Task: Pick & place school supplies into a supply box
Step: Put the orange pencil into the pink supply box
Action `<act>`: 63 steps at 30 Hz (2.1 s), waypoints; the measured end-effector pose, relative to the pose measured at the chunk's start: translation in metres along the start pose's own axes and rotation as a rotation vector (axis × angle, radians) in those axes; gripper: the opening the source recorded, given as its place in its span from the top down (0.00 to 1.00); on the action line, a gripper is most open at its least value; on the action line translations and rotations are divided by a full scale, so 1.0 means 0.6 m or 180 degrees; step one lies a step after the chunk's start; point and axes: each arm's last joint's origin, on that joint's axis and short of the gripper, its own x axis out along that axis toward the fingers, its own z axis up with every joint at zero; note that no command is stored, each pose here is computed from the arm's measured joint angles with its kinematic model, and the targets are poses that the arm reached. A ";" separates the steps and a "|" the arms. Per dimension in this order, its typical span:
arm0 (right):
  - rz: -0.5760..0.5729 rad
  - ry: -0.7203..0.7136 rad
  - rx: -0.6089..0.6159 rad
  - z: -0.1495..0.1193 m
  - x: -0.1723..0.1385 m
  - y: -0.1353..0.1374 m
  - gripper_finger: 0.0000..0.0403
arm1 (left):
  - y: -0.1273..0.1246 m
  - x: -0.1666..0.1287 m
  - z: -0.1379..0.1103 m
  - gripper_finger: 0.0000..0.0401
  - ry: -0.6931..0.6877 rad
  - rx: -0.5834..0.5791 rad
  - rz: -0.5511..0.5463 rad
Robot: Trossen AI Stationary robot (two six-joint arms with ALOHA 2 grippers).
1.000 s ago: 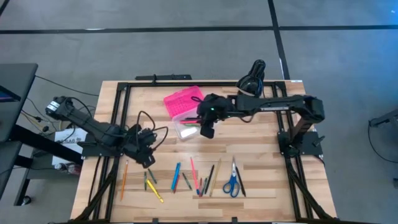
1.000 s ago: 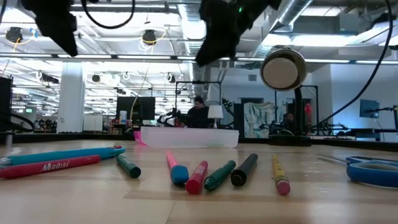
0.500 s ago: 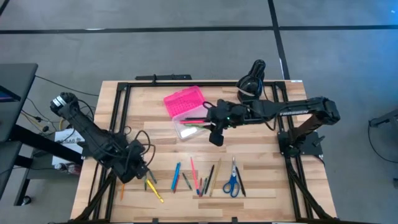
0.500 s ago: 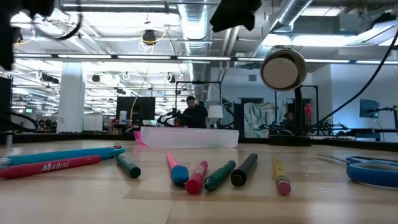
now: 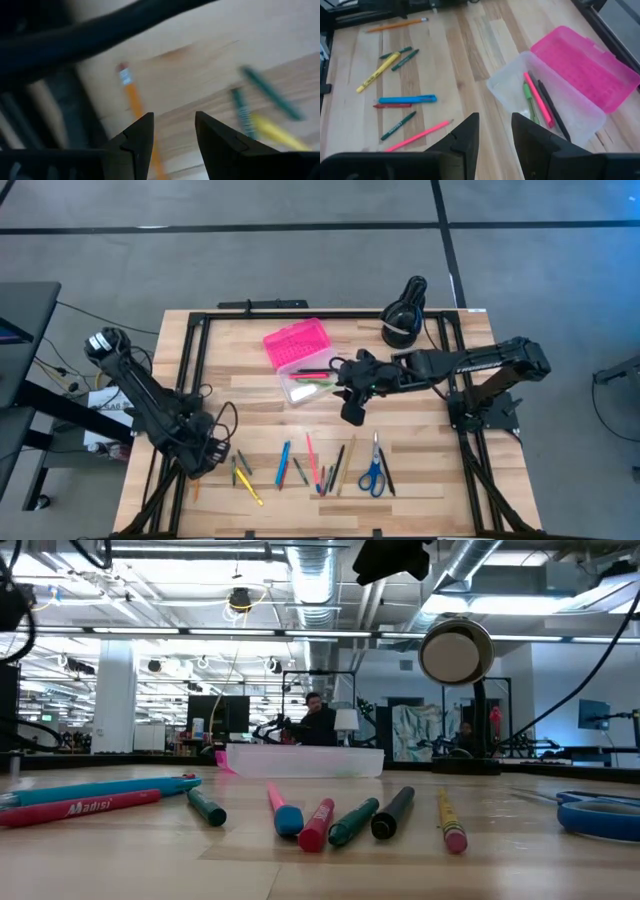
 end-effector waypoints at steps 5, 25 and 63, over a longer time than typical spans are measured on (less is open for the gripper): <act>-0.0015 0.0058 0.0020 -0.003 0.000 0.000 0.73 | 0.004 0.015 -0.004 0.65 0.0215 -0.0007 0.0157; -0.0020 0.0073 0.0037 -0.004 0.000 -0.001 0.73 | -0.030 0.094 -0.036 0.65 0.0216 0.0204 0.0736; -0.0027 0.0083 -0.0099 -0.004 0.001 -0.003 0.74 | -0.070 0.092 -0.049 0.65 -0.0085 0.0146 -0.0111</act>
